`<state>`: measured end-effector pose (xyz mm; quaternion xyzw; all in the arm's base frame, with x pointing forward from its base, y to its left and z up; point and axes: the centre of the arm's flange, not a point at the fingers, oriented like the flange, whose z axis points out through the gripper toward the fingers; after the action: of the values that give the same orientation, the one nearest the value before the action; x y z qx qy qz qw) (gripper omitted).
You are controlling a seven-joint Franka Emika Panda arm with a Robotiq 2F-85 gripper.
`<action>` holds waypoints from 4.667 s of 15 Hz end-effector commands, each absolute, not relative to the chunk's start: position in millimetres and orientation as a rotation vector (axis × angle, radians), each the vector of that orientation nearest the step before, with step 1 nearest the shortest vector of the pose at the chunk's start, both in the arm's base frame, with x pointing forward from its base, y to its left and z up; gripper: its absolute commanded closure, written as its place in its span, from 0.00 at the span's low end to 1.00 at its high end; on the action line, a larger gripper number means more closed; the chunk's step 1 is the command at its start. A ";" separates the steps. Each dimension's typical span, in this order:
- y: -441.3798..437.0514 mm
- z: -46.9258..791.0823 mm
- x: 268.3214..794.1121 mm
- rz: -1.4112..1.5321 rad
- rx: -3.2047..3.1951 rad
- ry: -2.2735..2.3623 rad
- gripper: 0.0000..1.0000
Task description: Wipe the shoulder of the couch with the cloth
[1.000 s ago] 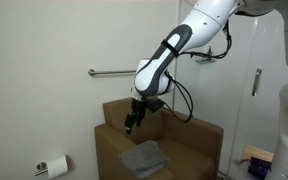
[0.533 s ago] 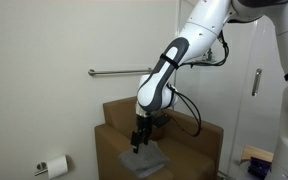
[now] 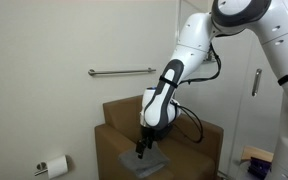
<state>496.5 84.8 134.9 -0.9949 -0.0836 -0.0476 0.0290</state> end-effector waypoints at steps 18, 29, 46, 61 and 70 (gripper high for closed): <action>82.3 69.1 504.6 0.104 -3.006 -0.277 0.81; 44.1 75.0 512.2 0.270 -3.082 0.024 0.92; -28.4 157.7 551.4 0.020 -3.084 0.430 0.93; -35.5 211.3 614.0 -0.142 -2.809 -0.118 0.94; -0.7 317.6 631.9 -0.380 -2.716 -0.252 0.94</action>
<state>644.7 -7.4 302.0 -0.9781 -0.0615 -0.1265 0.1533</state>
